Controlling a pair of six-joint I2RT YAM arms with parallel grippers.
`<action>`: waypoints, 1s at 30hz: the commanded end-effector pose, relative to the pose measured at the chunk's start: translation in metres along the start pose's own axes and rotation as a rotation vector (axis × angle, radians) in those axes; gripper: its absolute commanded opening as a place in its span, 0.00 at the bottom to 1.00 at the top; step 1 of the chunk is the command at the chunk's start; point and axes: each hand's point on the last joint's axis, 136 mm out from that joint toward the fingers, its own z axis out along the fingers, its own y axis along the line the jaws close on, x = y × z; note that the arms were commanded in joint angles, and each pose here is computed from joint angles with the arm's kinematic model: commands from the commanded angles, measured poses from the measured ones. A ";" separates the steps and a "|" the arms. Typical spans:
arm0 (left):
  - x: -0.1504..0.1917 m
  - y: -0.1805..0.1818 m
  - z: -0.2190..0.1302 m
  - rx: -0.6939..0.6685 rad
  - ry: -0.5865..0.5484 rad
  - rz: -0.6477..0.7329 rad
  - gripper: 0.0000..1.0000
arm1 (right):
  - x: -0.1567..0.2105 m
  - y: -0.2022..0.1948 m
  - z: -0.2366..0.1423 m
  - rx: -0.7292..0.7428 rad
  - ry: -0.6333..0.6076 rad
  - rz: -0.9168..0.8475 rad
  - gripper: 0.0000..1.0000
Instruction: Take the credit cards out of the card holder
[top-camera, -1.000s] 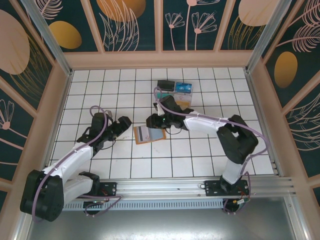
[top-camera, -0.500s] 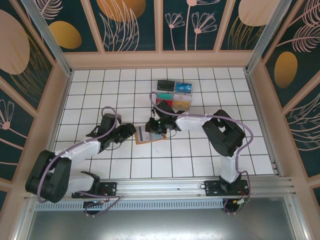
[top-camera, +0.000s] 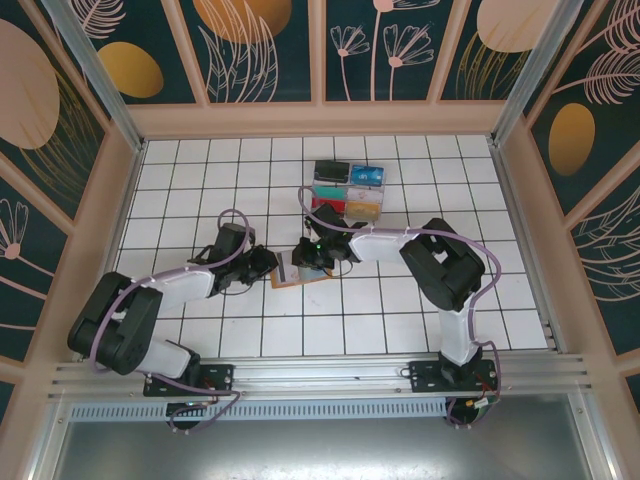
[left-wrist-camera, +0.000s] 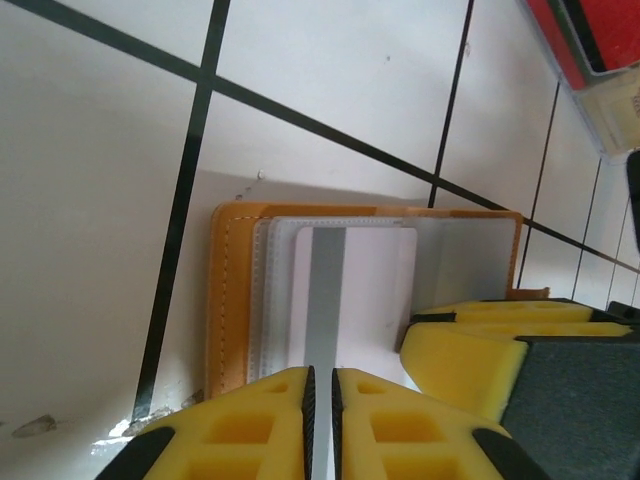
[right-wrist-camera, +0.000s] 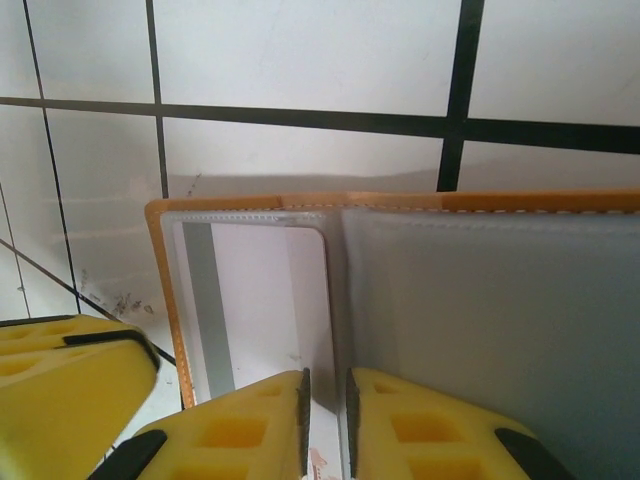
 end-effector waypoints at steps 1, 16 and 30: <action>0.003 -0.010 0.005 0.051 0.019 0.015 0.15 | 0.000 -0.005 0.004 0.012 0.004 0.029 0.21; 0.024 0.026 0.014 -0.031 0.058 -0.024 0.10 | 0.010 -0.009 0.005 -0.046 0.047 0.009 0.16; 0.028 0.026 0.019 -0.003 0.081 -0.035 0.09 | 0.015 0.008 0.002 -0.198 0.102 -0.097 0.16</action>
